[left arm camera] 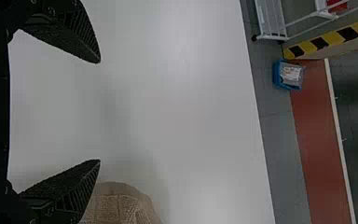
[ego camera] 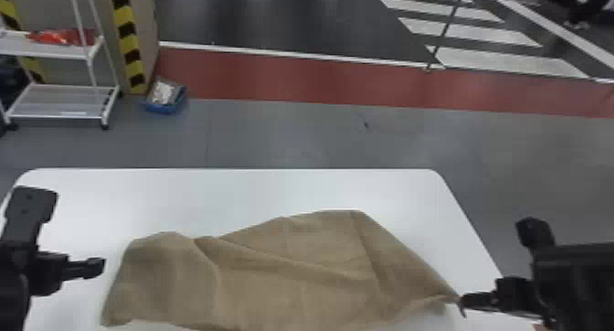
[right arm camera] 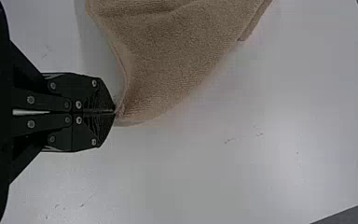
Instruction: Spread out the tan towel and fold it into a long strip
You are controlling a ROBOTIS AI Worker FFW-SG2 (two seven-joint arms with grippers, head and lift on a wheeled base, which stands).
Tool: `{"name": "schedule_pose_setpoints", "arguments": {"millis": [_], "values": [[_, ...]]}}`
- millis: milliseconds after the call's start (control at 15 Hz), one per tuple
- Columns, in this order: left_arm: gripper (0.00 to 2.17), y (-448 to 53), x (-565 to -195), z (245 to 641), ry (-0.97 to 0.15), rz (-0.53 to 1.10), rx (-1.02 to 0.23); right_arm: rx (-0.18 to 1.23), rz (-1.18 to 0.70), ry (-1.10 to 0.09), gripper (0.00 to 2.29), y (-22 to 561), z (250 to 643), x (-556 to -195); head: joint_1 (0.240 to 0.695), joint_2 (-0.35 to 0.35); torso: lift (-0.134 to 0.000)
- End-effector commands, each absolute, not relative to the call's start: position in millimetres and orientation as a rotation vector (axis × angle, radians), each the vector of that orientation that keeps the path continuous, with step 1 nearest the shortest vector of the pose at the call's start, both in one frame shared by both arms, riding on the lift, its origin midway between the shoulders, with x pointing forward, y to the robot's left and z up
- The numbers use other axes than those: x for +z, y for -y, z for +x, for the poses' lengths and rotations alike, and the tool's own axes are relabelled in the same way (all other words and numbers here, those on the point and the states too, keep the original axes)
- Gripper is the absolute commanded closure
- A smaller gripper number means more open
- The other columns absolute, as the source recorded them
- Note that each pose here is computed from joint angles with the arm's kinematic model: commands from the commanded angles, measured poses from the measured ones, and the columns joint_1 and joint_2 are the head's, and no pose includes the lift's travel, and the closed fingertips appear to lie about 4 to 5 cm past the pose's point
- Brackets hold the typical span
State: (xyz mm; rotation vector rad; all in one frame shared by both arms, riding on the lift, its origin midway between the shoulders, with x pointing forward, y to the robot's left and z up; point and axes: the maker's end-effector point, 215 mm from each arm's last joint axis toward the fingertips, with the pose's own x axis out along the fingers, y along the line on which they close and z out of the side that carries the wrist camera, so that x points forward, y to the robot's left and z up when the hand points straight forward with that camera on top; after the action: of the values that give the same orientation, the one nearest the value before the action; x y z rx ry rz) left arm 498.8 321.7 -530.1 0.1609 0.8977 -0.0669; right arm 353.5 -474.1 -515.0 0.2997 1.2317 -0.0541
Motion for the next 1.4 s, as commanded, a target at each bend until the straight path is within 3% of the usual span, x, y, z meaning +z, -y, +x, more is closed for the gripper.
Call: {"name": "schedule_pose_setpoints", "arguments": {"millis": [0, 267, 333, 400, 600, 1000, 1333], "values": [[0.25, -321, -518, 478, -0.811, 0.233, -0.122, -0.059, 0.301, -1.227, 1.78, 477, 355, -513, 0.695, -0.200, 0.000], [0.31, -286, -525, 432, -0.742, 0.412, -0.304, -0.053, 0.306, -1.214, 1.78, 476, 361, -509, 0.695, -0.241, 0.000], [0.52, -283, -531, 423, -0.753, 0.459, -0.322, -0.055, 0.310, -1.217, 1.78, 476, 360, -510, 0.695, -0.251, 0.000], [0.58, -279, -536, 416, -0.765, 0.462, -0.334, -0.050, 0.313, -1.216, 1.78, 475, 361, -510, 0.695, -0.261, 0.000], [0.58, -271, -547, 399, -0.787, 0.541, -0.378, -0.049, 0.321, -1.219, 1.78, 476, 360, -512, 0.695, -0.286, 0.000], [0.58, -265, -525, 379, -0.736, 0.601, -0.386, -0.056, 0.335, -1.218, 1.78, 480, 358, -513, 0.695, -0.319, 0.000], [0.57, -222, -525, 367, -0.673, 0.613, -0.489, -0.051, 0.338, -1.215, 1.78, 479, 361, -513, 0.695, -0.347, 0.000]]}}
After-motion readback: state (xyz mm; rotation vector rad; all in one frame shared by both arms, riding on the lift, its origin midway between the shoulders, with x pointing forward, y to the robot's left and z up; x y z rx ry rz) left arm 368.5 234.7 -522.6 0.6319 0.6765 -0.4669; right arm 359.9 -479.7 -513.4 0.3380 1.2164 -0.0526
